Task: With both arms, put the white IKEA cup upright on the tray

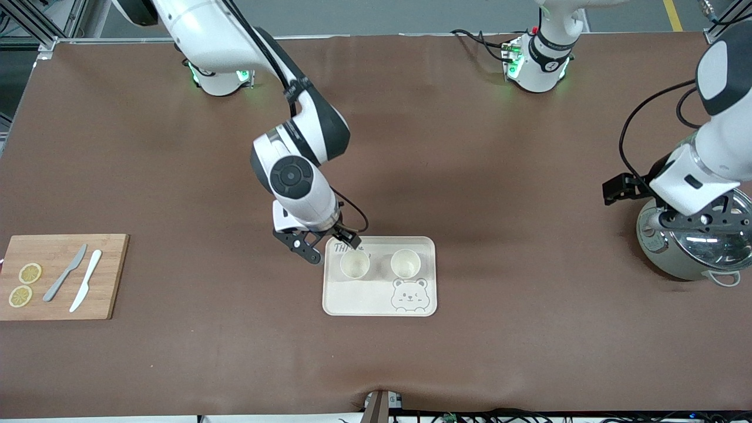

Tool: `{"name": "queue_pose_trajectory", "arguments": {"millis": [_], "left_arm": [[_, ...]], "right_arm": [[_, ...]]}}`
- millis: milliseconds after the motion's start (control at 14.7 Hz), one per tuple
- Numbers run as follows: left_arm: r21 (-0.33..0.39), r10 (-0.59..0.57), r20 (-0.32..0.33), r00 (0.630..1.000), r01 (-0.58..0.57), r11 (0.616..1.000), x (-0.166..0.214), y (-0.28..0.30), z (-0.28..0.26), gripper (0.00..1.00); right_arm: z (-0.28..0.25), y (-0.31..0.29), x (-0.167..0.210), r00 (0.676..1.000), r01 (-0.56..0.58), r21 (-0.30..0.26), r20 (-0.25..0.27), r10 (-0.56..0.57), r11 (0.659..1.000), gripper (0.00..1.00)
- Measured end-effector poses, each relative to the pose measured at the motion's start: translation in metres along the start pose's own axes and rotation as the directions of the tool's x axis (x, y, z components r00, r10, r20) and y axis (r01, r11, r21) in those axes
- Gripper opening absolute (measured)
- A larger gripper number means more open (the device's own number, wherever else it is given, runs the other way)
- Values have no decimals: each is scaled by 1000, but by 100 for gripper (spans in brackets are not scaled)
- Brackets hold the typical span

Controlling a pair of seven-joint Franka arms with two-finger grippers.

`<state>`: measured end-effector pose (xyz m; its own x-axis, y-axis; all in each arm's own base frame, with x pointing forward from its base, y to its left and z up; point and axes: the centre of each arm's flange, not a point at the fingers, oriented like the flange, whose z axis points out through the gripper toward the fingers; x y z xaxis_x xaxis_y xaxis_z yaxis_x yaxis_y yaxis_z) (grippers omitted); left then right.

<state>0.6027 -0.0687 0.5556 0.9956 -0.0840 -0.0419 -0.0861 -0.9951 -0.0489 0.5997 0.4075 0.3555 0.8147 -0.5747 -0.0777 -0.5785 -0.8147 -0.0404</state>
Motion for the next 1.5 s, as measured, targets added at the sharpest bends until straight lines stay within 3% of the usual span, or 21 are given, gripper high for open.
{"name": "queue_pose_trajectory", "arguments": {"millis": [272, 613, 953, 1225, 1497], "left_arm": [[-19, -3, -34, 999, 3, 1000, -29, 5, -19, 100], [-37, -53, -94, 994, 49, 998, -68, -15, -57, 100], [-77, -104, -161, 982, 92, 993, -82, -49, -98, 100], [-76, -71, -101, 992, 64, 995, -68, -36, -108, 100], [-77, 0, -81, 997, -6, 997, -50, -10, -99, 100]], "right_arm": [[-86, 31, -7, 998, 47, -52, 47, -45, 998, 100], [-187, 95, 10, 987, 106, -66, 124, -97, 992, 100], [-260, 176, 35, 964, 208, -76, 185, -191, 975, 100], [-307, 277, 88, 929, 307, -35, 226, -292, 951, 100], [-315, 340, 137, 885, 441, -60, 196, -422, 896, 100]]}}
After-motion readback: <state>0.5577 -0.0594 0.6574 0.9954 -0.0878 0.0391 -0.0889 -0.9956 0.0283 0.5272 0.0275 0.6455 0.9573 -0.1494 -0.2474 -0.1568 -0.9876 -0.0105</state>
